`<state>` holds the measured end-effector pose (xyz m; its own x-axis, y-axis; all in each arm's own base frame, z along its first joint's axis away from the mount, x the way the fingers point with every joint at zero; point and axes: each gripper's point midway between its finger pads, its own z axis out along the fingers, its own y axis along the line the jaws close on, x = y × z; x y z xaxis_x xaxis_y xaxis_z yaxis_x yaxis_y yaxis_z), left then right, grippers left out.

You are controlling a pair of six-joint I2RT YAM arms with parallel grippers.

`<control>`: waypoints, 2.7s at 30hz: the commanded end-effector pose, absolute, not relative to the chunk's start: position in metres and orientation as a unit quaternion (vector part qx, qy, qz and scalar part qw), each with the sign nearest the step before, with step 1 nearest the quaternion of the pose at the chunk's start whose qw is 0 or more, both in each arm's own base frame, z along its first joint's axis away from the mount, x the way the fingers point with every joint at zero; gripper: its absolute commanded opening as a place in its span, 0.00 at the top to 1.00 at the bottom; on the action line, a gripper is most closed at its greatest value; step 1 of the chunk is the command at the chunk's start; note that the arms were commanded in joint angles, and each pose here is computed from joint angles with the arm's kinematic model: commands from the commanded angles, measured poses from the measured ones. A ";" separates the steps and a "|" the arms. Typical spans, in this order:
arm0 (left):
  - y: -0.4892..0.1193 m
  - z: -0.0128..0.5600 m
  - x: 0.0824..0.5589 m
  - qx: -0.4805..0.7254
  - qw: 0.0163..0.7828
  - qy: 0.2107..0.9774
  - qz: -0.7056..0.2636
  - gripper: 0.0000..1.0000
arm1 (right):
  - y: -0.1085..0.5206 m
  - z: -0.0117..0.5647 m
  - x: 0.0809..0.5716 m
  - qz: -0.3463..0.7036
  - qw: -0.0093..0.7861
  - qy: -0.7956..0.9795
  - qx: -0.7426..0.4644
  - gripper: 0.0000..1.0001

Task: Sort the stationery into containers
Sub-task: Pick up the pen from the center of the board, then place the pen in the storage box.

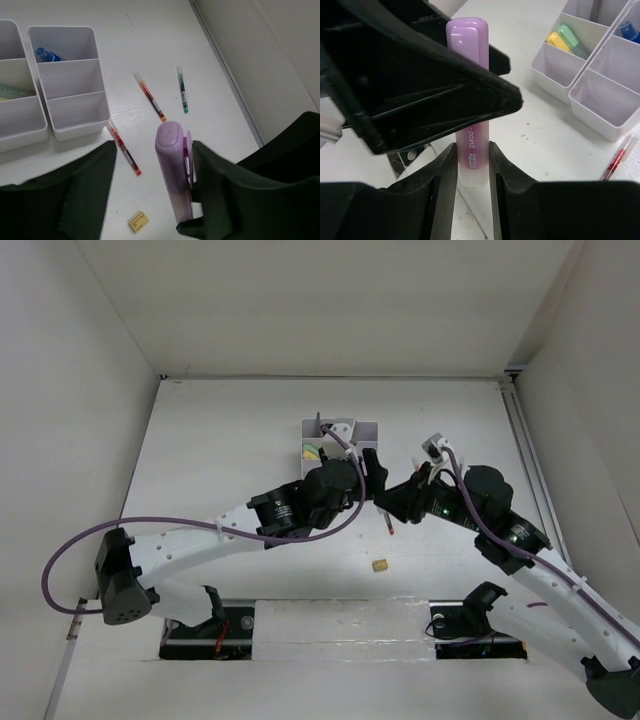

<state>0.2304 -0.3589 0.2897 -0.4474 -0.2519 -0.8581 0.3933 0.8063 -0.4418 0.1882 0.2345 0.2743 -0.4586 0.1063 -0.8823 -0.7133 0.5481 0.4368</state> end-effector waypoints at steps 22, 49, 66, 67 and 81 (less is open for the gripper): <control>-0.234 0.291 0.350 -0.203 0.638 0.732 -0.125 1.00 | 0.203 0.271 0.212 0.373 0.537 0.752 -0.090 0.00; -0.211 0.241 0.414 -0.311 0.695 0.640 -0.107 1.00 | 0.209 0.255 0.171 0.424 0.507 0.736 -0.149 0.00; -0.229 0.199 0.433 -0.309 0.686 0.653 -0.088 1.00 | 0.213 0.258 0.158 0.440 0.499 0.725 -0.178 0.00; -0.229 0.199 0.433 -0.309 0.686 0.653 -0.088 1.00 | 0.213 0.257 0.158 0.438 0.501 0.724 -0.181 0.00; -0.228 0.199 0.430 -0.313 0.681 0.655 -0.096 0.46 | 0.215 0.264 0.154 0.447 0.503 0.714 -0.193 0.00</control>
